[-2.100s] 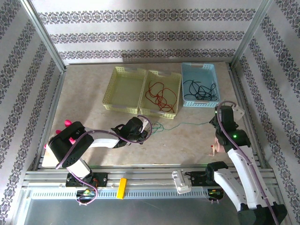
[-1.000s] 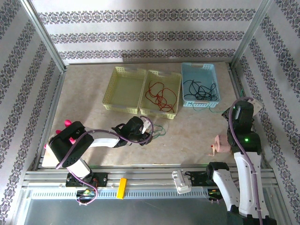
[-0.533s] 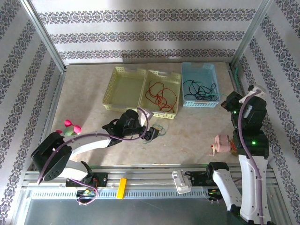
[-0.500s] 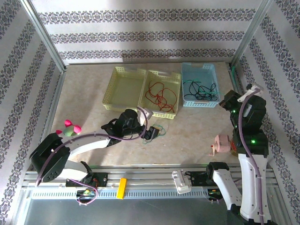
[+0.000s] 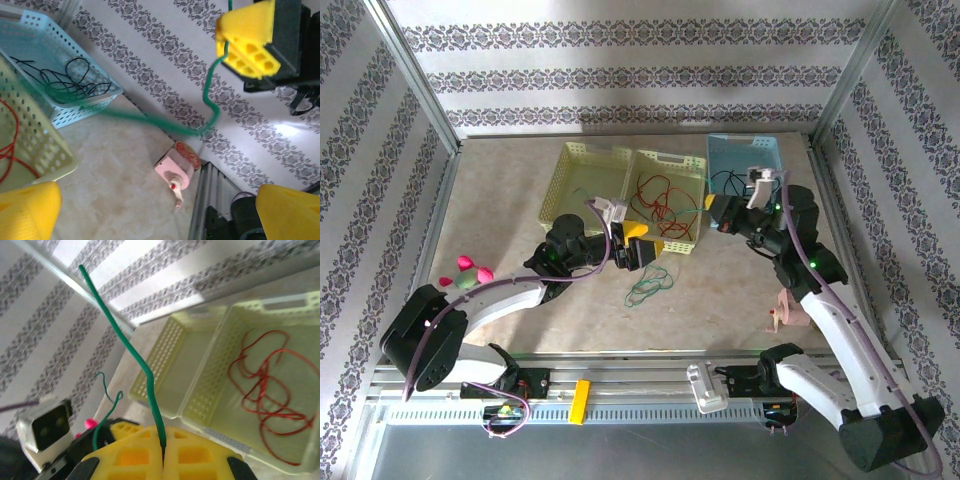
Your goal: Untangle the cables
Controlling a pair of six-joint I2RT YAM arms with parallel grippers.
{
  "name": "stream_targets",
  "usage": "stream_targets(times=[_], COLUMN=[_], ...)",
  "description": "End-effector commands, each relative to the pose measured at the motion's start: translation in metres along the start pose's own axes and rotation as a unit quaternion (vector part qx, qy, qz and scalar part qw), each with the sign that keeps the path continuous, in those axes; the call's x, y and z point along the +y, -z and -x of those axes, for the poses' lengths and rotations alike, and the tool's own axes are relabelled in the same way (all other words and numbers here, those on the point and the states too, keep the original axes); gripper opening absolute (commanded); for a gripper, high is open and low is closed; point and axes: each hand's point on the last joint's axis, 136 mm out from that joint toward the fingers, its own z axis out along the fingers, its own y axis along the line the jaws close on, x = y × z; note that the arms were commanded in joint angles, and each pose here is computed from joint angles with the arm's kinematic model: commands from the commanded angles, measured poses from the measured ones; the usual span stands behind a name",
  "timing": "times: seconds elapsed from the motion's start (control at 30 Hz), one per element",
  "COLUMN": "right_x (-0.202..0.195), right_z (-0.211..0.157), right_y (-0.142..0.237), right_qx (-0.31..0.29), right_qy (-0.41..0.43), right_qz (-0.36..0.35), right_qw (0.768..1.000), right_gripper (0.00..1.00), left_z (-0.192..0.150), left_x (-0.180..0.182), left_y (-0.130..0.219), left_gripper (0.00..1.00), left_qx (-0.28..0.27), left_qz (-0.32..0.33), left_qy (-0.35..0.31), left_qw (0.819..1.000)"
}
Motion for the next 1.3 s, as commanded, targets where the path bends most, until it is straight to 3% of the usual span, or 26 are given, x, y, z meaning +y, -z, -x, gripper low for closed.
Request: stream_targets(times=[0.0, 0.27, 0.43, 0.67, 0.83, 0.9, 1.07, 1.27], right_x=[0.018, 0.017, 0.007, 0.009, 0.016, 0.017, 0.015, -0.004], right_z=[-0.005, -0.035, -0.041, -0.058, -0.071, -0.076, -0.080, -0.055], right_y=[-0.011, -0.023, -0.020, -0.016, -0.016, -0.018, -0.029, -0.055], right_qx=[0.000, 0.044, 0.051, 0.085, 0.111, 0.124, 0.131, 0.086], right_qy=[0.026, 0.041, 0.049, 0.061, 0.076, 0.089, 0.107, 0.098], right_qz=[0.028, 0.024, 0.003, 0.016, 0.035, 0.033, 0.016, -0.029], right_qw=[0.999, 0.998, 0.997, 0.994, 0.990, 0.988, 0.985, 0.991], right_gripper=[0.05, 0.04, 0.03, 0.03, 0.02, 0.02, 0.02, 0.02], left_z=[0.018, 0.035, 0.042, 0.049, 0.044, 0.041, 0.020, -0.026], left_x=[-0.011, 0.004, 0.014, 0.047, 0.051, 0.055, 0.039, 0.013], left_y=[0.002, 0.021, 0.032, 0.054, 0.050, 0.048, 0.030, 0.015], left_gripper=[0.99, 0.98, 0.76, 0.52, 0.40, 0.28, 0.15, 0.11], left_qx=[-0.035, -0.085, -0.103, -0.134, -0.111, -0.096, -0.006, 0.119], left_qz=[-0.035, -0.015, 0.016, 0.125, 0.136, 0.146, 0.115, 0.057], left_qy=[0.006, 0.021, 0.020, 0.016, 0.011, 0.006, -0.023, -0.030], left_qw=[0.999, 0.996, 0.994, 0.983, 0.984, 0.985, 0.993, 0.991])
